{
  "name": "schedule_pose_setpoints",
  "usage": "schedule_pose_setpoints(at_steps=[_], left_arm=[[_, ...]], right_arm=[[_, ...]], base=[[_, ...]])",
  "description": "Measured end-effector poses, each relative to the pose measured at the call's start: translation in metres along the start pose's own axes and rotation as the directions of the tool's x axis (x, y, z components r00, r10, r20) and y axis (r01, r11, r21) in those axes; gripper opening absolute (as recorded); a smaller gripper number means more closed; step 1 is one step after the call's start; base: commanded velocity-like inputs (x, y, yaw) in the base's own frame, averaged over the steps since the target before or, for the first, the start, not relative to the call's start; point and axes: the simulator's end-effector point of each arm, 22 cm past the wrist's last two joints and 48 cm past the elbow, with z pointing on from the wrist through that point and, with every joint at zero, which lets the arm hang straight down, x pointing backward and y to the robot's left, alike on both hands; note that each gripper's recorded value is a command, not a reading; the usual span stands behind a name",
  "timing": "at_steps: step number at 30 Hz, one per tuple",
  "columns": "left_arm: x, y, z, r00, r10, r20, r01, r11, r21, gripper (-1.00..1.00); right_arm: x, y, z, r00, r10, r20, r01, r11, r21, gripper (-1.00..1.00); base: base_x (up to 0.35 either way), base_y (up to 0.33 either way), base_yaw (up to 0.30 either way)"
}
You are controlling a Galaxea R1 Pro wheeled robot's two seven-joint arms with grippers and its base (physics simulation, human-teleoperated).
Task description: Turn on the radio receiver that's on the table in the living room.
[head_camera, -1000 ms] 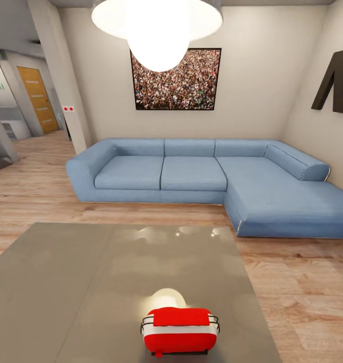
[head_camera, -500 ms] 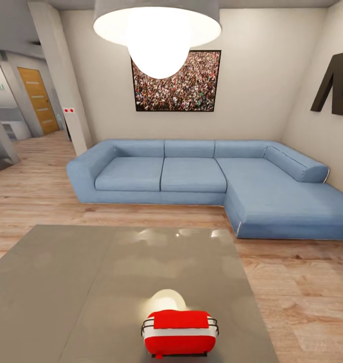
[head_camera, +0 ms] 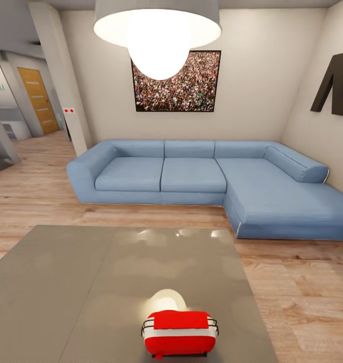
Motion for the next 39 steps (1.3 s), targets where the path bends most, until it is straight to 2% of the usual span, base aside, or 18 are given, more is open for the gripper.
schedule_pose_setpoints(at_steps=[8,39], left_arm=[[0.004,-0.002,0.000,1.000,-0.002,-0.011,0.002,1.000,0.006,1.00],[0.022,-0.004,0.000,0.999,-0.002,-0.054,0.002,1.000,0.010,1.00]], right_arm=[[0.001,-0.001,0.000,1.000,0.001,0.003,-0.001,1.000,0.002,1.00],[0.020,-0.001,0.000,0.999,0.001,-0.046,-0.001,1.000,0.002,1.00]], base=[[0.000,0.000,0.000],[0.000,0.000,0.000]])
